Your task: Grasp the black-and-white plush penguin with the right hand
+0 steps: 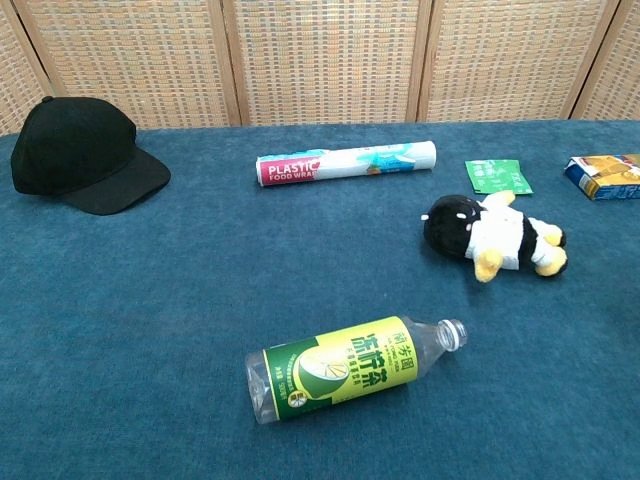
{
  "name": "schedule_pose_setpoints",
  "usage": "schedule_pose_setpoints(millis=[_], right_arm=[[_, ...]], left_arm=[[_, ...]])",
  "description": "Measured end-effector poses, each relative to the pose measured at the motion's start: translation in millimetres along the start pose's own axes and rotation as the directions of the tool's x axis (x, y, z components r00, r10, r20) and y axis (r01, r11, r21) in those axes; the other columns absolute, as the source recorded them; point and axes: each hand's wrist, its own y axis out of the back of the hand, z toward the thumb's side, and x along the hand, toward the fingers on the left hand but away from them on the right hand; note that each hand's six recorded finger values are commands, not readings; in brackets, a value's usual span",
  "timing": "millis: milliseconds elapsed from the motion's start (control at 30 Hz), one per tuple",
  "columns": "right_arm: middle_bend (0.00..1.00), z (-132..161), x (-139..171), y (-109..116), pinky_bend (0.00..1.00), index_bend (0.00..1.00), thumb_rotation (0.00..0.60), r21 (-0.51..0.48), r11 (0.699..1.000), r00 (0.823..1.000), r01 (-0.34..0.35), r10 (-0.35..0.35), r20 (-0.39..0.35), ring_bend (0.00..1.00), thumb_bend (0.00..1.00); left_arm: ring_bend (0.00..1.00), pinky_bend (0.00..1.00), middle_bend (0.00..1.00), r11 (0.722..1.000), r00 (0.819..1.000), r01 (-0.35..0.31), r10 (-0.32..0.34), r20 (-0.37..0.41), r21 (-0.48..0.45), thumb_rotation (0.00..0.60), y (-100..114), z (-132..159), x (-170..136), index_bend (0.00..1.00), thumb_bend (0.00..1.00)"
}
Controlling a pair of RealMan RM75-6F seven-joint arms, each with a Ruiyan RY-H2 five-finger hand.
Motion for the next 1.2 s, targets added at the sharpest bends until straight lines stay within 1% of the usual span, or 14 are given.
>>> schedule_pose_setpoints(millis=[233,367,533,667,767,867,967,1200], right_arm=[[0.1,6,-42,-9,0.12,0.36,0.6,0.003,1.0,0.997,-0.008,0.008,-0.08,0.0,0.33],[0.11,14,-62,-17,0.12,0.4,0.6,-0.033,0.999,0.991,-0.012,0.008,-0.132,0.0,0.34],[0.14,22,-76,-31,0.12,0.43,0.6,-0.042,0.998,0.982,-0.037,0.028,-0.186,0.0,0.35],[0.14,30,-83,-46,0.12,0.44,0.6,-0.06,0.996,0.97,-0.067,0.051,-0.238,0.0,0.34],[0.14,37,-85,-57,0.12,0.44,0.6,-0.046,0.995,0.96,-0.085,0.069,-0.271,0.0,0.35],[0.14,43,-88,-68,0.12,0.45,0.6,-0.045,0.994,0.954,-0.1,0.083,-0.287,0.0,0.35],[0.14,46,-90,-77,0.12,0.45,0.6,-0.058,0.992,0.954,-0.115,0.093,-0.286,0.0,0.36],[0.14,46,-94,-93,0.12,0.47,0.6,-0.064,0.988,0.954,-0.141,0.118,-0.274,0.0,0.45]], left_arm=[[0.0,0.0,0.0,1.0,1.0,0.011,-0.011,-0.006,0.013,0.6,-5,0,3,0.0,0.0],[0.0,0.0,0.0,1.0,1.0,0.017,-0.017,-0.014,0.016,0.6,-8,-2,5,0.0,0.0],[0.0,0.0,0.0,0.999,0.999,0.029,-0.029,-0.022,0.022,0.6,-12,-4,7,0.0,0.0],[0.0,0.0,0.0,0.999,0.999,0.036,-0.035,-0.026,0.026,0.6,-15,-5,9,0.0,0.0],[0.0,0.0,0.0,0.999,0.999,0.038,-0.037,-0.028,0.028,0.6,-16,-5,9,0.0,0.0],[0.0,0.0,0.0,0.999,0.999,0.04,-0.039,-0.028,0.03,0.6,-17,-5,9,0.0,0.0],[0.0,0.0,0.0,0.999,0.999,0.04,-0.039,-0.03,0.03,0.6,-17,-6,10,0.0,0.0],[0.0,0.0,0.0,0.999,0.998,0.043,-0.042,-0.036,0.026,0.6,-17,-8,10,0.0,0.0]])
